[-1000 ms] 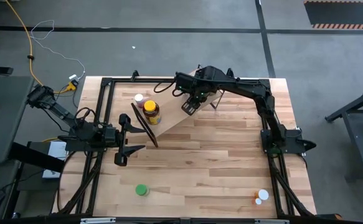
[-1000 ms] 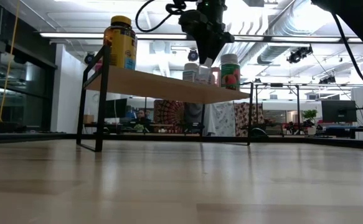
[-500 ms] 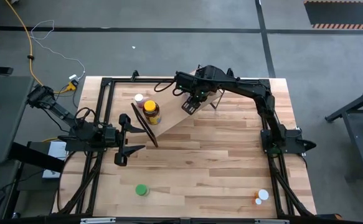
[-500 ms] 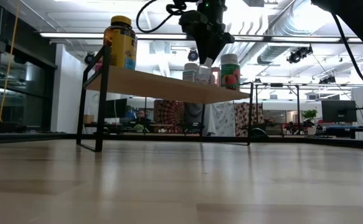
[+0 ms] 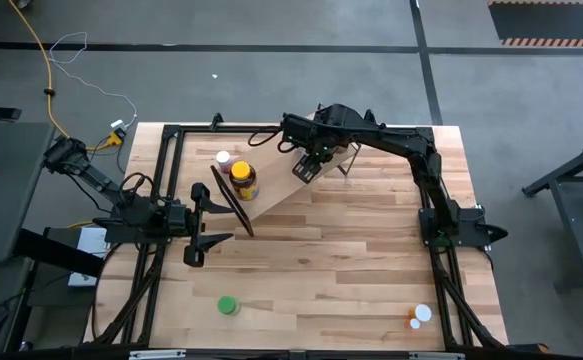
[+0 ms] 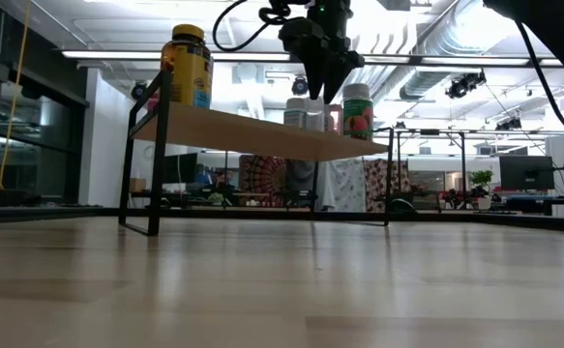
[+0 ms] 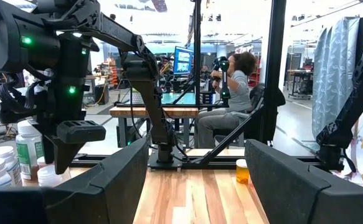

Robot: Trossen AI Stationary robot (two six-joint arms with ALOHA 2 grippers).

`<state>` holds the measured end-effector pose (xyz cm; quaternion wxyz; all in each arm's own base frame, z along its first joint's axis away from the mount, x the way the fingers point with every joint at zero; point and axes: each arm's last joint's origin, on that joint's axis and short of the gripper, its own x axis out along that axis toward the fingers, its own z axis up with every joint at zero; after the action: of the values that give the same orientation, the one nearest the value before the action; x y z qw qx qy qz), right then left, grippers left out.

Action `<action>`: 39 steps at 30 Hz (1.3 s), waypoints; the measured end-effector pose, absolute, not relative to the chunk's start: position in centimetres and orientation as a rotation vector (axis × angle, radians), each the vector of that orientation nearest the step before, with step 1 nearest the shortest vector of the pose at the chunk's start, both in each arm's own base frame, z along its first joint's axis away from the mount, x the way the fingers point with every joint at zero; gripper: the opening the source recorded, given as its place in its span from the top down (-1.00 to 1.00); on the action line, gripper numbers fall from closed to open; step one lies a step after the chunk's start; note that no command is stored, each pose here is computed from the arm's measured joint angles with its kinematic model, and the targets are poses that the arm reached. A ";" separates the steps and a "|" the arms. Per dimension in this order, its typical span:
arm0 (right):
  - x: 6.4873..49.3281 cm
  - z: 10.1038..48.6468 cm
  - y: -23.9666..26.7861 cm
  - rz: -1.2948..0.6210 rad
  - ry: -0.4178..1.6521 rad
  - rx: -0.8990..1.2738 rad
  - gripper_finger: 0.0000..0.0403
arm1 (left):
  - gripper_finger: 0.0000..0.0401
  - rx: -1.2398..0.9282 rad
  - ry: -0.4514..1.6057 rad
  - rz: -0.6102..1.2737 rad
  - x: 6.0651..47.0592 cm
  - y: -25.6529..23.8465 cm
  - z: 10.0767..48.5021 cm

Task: Pick and place medicine bottles onto shelf by color
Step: Put the orange medicine bottle on the shelf

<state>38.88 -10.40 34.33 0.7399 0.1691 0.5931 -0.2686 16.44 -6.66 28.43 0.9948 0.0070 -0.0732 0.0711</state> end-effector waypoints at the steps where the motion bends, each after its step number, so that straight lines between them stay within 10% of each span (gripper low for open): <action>1: 38.9 34.3 -10.4 -0.583 1.303 0.364 0.05 | -0.28 0.014 -0.147 0.142 16.4 -6.7 28.4; 39: 35.1 40.4 7.1 -0.236 1.139 -0.031 0.06 | -0.28 0.027 -0.083 0.137 16.5 -6.7 27.7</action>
<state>35.06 7.10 40.36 0.8354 -0.0147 0.5380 -0.1114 16.52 -6.71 27.74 0.9967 0.0134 -0.0416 0.0686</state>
